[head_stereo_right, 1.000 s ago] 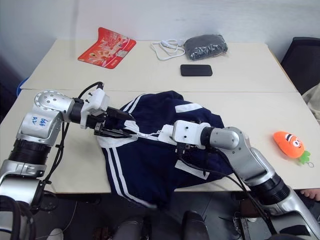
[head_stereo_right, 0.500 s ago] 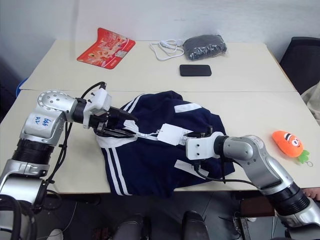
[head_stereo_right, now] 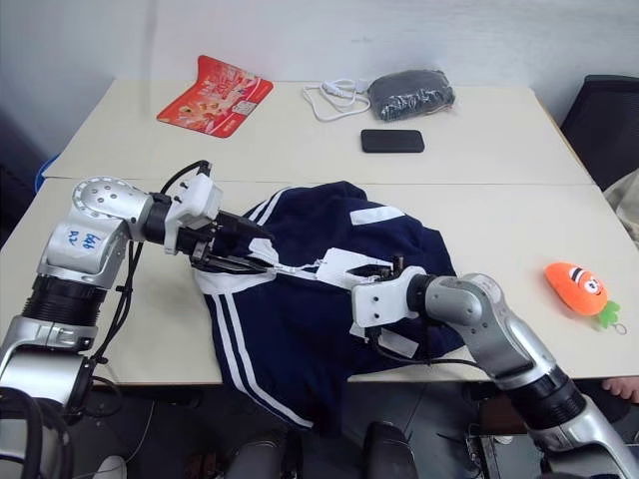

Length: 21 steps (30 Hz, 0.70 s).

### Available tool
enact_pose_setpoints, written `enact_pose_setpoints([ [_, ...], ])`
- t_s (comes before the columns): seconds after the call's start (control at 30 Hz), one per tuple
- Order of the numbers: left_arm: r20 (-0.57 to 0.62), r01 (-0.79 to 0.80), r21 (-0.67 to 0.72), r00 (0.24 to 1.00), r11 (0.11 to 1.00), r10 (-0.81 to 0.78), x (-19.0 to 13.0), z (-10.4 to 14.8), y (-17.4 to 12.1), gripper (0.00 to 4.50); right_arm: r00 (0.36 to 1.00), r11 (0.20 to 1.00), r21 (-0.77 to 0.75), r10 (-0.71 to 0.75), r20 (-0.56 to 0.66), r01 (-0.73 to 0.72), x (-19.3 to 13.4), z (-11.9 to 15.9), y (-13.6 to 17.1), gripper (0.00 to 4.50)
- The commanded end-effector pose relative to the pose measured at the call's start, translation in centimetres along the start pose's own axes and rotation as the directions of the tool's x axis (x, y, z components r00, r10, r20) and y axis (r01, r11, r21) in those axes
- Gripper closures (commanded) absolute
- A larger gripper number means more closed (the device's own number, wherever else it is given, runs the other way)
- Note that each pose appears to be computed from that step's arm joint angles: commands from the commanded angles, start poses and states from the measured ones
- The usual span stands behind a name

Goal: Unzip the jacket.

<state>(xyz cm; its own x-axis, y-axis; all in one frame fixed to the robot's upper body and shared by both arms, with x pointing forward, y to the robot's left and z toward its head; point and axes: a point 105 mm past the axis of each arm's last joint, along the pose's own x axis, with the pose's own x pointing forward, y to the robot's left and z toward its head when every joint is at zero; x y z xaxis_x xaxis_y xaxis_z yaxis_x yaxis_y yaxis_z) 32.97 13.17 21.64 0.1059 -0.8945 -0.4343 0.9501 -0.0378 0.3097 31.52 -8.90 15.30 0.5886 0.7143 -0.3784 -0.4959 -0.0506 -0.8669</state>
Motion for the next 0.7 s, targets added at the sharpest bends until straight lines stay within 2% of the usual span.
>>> enact_pose_setpoints([
  [0.03,0.002,-0.024,0.043,1.0,0.999,0.024,-0.7,1.2,0.5,1.42,0.997,0.997,-0.023,-0.075,0.0,0.075,0.2,0.0,-1.6,2.67],
  [0.17,0.004,-0.033,0.044,0.999,0.999,0.033,-1.1,1.4,0.6,1.42,0.994,0.994,-0.017,-0.107,-0.011,0.106,0.1,-0.6,-2.7,2.67],
  [0.23,0.036,-0.014,0.007,0.999,1.0,0.014,-1.5,1.9,0.5,1.42,0.996,0.993,0.083,-0.085,-0.009,0.085,-0.1,-0.9,-2.4,2.67],
  [0.33,0.019,-0.009,0.01,1.0,1.0,0.009,-1.8,2.0,0.9,1.42,0.995,0.971,0.239,0.003,0.098,-0.027,-0.4,1.4,-0.7,2.67],
  [0.47,0.034,-0.043,0.015,0.998,0.999,0.043,-1.7,2.9,2.1,1.42,0.994,0.983,0.178,0.017,0.106,-0.036,-0.4,2.6,-0.7,2.67],
  [0.63,0.044,-0.005,0.021,0.999,1.0,0.004,-1.3,3.4,1.7,1.42,1.0,0.993,0.114,0.017,-0.011,-0.016,-0.8,-0.2,0.0,2.67],
  [0.7,0.044,0.0,0.017,0.999,1.0,0.0,-1.0,3.1,1.6,1.42,0.999,0.991,0.134,0.007,-0.037,-0.002,-0.8,-1.0,0.2,2.67],
])
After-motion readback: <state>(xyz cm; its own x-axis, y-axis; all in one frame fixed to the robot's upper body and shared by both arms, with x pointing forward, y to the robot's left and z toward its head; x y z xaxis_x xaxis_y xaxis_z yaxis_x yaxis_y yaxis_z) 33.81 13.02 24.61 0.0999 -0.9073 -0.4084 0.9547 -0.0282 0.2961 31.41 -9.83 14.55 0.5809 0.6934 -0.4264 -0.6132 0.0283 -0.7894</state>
